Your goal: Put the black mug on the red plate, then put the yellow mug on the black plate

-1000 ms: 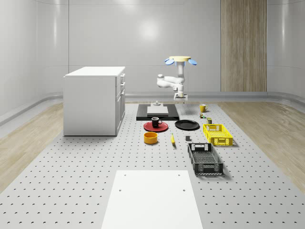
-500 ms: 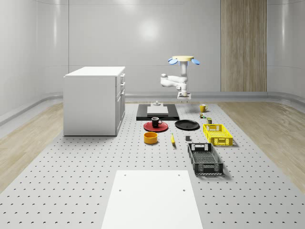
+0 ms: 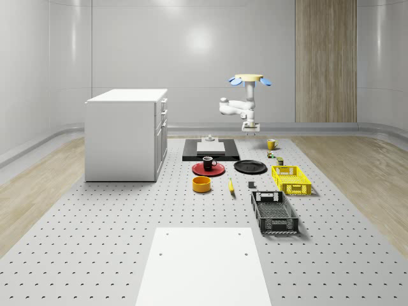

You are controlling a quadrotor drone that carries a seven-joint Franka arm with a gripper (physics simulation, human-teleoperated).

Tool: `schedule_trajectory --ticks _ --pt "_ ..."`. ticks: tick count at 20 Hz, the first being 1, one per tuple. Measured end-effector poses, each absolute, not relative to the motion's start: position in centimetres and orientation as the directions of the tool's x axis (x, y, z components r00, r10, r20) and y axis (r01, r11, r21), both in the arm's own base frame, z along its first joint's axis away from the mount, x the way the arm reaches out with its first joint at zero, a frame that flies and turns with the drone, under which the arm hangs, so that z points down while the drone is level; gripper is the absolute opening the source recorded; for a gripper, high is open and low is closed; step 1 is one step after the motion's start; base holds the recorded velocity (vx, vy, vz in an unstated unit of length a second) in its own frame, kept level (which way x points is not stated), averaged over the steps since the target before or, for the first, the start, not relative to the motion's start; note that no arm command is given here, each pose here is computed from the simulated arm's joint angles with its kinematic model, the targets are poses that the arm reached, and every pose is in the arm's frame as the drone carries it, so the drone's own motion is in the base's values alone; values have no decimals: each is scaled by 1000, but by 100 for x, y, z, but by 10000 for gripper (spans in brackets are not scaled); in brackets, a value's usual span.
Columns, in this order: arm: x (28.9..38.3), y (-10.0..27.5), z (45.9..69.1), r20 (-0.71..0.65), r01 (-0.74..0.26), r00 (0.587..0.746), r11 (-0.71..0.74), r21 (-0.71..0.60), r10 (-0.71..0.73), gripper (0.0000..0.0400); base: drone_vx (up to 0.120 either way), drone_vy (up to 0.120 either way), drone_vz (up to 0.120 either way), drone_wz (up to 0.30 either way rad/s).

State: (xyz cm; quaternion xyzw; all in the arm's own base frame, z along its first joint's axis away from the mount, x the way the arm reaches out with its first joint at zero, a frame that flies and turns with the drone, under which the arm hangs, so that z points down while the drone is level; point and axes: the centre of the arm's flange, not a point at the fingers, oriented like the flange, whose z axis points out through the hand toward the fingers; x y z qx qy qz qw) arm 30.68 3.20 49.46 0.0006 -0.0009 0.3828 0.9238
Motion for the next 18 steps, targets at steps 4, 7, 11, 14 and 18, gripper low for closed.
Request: schedule_trajectory --ticks 4,7,11,14,18 --pt "3068 320 4946 2 -707 707 707 0 707 400 -30 120 0 0" --pt "3068 320 4946 2 -707 707 707 0 707 400 -107 120 0 0" --pt "3068 320 4946 2 -707 707 707 0 707 400 -40 120 -20 0" --pt "3068 320 4946 2 -707 707 707 0 707 400 0 120 -120 0" --pt "3068 320 4946 2 -707 707 707 0 707 400 0 120 -120 0"
